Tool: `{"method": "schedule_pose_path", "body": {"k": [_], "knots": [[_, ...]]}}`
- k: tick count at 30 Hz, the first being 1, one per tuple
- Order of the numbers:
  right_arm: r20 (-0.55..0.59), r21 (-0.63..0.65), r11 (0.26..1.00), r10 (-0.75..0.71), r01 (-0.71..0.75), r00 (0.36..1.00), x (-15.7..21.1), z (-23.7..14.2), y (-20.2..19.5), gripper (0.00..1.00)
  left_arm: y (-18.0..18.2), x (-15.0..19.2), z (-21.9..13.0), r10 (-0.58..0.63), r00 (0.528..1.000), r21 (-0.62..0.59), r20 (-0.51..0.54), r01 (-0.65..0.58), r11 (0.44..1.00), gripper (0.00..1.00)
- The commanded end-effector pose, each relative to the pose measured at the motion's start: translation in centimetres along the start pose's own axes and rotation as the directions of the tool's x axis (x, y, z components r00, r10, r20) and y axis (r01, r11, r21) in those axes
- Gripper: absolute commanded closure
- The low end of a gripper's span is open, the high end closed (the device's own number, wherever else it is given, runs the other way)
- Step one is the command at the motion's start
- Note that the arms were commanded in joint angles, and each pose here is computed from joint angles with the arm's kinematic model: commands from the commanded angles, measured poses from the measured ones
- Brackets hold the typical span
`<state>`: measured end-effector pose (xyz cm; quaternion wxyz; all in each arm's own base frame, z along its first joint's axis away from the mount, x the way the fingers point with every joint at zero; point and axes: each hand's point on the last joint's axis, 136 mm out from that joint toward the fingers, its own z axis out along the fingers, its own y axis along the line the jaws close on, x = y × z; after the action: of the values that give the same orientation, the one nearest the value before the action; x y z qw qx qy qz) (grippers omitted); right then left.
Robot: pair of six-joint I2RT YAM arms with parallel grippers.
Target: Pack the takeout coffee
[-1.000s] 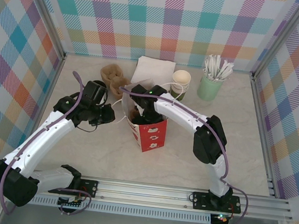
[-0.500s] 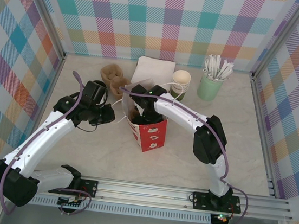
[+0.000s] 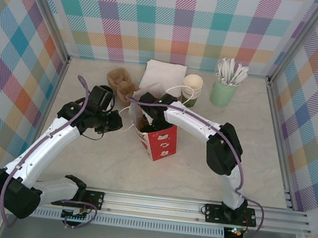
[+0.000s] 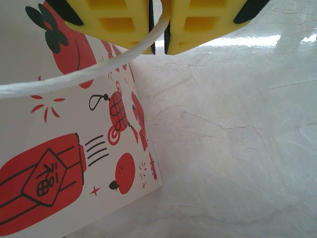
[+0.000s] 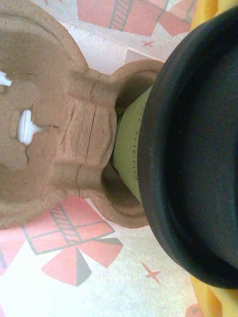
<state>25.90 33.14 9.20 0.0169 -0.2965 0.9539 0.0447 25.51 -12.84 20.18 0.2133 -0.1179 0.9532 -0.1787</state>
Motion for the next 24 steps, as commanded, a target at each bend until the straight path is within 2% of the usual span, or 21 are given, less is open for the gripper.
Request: {"method": "schedule_pose_path", "body": {"k": [1,24], "knots": [[-0.046,0.087,0.996,-0.025,0.029,0.999,0.79,2.58,-1.86,0.17,0.15,-0.64,-0.48,-0.014,1.000,-0.010,0.017,0.014,1.000,0.84],[-0.063,0.074,0.997,-0.034,0.038,0.997,1.32,3.28,-1.73,0.16,0.17,-0.50,-0.45,-0.019,1.000,-0.007,0.015,0.019,1.000,0.84]]}}
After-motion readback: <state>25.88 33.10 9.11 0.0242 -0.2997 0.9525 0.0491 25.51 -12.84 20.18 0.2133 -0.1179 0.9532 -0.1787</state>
